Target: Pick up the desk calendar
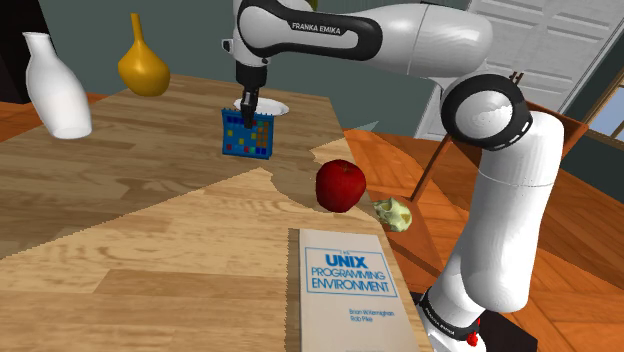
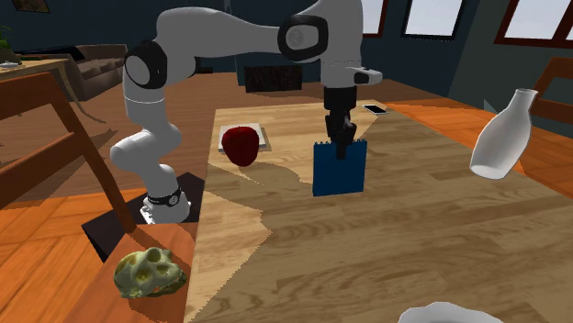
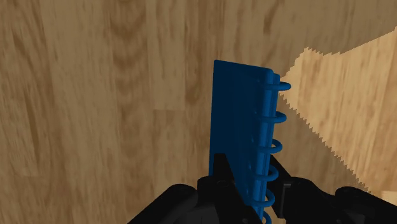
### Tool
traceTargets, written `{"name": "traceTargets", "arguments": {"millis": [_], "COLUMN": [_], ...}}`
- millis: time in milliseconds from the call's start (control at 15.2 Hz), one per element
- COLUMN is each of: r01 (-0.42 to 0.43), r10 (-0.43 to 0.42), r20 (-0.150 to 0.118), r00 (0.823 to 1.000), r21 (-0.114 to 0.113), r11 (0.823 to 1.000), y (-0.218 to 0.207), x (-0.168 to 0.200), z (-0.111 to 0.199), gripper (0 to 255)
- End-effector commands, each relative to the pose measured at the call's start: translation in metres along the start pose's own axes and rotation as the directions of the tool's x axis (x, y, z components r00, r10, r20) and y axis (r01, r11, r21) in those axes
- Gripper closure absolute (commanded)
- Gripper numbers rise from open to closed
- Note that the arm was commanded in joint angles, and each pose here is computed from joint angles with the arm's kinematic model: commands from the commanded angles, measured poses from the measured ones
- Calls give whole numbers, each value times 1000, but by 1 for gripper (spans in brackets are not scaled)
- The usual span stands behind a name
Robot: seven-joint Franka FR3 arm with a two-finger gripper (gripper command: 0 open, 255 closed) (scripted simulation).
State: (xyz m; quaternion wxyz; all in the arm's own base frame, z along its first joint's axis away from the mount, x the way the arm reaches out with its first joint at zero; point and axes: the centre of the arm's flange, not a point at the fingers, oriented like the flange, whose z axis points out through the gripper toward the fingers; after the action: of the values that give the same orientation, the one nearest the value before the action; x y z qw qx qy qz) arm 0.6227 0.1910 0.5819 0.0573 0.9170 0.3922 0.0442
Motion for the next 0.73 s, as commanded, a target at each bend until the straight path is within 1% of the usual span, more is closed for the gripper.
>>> {"name": "traceTargets", "arguments": {"millis": [0,198,660], "r01": [2,2,2], "r10": [-2,-2,-2], "r20": [1,1,1], "r00": [1000,1000,1000], "r21": [2,2,2], "r11": [1000,1000,1000], "y": [-1,-1,4], "x": [1,1,2], "z": [1,1,-36], "gripper": [255,255,255]}}
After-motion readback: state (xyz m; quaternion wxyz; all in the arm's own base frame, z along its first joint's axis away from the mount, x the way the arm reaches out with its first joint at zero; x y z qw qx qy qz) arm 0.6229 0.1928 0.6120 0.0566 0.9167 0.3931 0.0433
